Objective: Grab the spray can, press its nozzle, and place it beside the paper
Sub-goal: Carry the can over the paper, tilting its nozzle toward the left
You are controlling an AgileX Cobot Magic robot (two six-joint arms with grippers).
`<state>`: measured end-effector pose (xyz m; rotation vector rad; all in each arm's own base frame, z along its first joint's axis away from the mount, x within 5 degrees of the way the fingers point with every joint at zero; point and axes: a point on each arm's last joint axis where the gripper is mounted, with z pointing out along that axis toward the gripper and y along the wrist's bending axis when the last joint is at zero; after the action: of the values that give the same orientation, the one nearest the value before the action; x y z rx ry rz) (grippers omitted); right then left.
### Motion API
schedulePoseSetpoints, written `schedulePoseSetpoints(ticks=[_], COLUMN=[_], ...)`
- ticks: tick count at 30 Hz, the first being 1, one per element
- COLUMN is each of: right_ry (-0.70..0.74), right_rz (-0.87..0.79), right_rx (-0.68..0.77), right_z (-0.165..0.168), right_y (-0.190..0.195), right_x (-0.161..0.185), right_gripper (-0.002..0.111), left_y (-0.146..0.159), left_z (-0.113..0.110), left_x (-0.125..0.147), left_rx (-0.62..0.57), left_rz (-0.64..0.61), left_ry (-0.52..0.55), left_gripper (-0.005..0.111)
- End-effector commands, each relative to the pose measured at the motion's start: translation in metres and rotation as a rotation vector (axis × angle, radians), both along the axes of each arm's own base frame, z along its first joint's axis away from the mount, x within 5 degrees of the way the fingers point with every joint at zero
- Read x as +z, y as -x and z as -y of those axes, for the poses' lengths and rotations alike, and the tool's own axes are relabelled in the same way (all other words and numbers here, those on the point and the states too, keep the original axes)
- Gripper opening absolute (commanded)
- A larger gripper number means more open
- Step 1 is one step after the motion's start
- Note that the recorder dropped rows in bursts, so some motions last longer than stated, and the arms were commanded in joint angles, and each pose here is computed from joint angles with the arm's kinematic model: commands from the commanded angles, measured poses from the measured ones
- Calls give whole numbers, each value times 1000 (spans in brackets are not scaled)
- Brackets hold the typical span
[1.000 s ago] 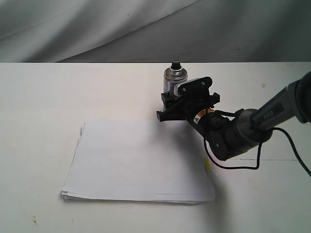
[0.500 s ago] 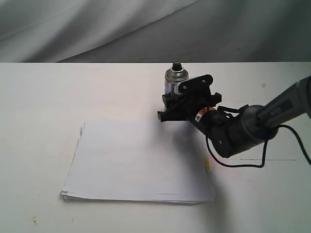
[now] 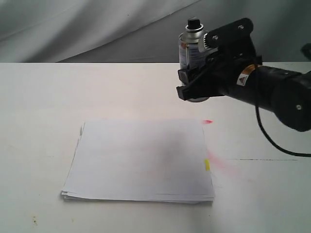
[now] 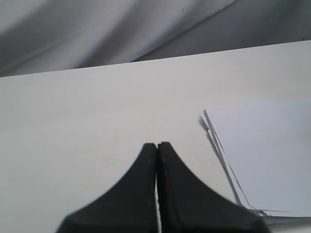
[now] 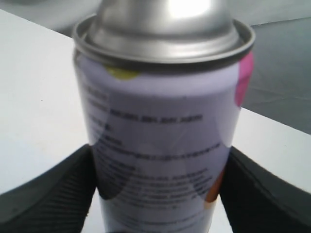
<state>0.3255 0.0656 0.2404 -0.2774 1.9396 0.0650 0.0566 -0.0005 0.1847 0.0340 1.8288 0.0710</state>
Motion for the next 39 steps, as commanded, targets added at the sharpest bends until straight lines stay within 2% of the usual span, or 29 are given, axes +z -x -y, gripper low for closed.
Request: schedulePoseSetpoints(ticks=[1, 7, 13, 15, 20, 25, 30, 33, 39], right_ry=[71, 255, 303, 376, 419, 567, 734, 823, 933], right_rz=[26, -41, -82, -86, -81, -117, -118, -85, -90], right_rx=[78, 190, 188, 201, 137, 35, 74, 30, 30], right_z=[-5, -17, -15, -12, -8, -8, -30, -42, -63], right_y=[31, 57, 58, 58, 55, 45, 34, 28, 24], right_x=[36, 46, 42, 40, 39, 22, -4, -18, -45], right_gripper=[0, 0, 0, 0, 0, 0, 0, 0, 0], left_y=[0, 0, 0, 0, 0, 0, 0, 0, 0], left_z=[0, 0, 0, 0, 0, 0, 0, 0, 0], left_x=[-1, -1, -1, -1, -1, -1, -1, -1, -1], left_rx=[-1, -1, -1, -1, -1, -1, -1, -1, -1], left_rz=[4, 4, 4, 4, 4, 4, 4, 4, 4], left_ry=[10, 10, 10, 10, 10, 10, 10, 10, 10], left_gripper=[0, 0, 0, 0, 0, 0, 0, 0, 0])
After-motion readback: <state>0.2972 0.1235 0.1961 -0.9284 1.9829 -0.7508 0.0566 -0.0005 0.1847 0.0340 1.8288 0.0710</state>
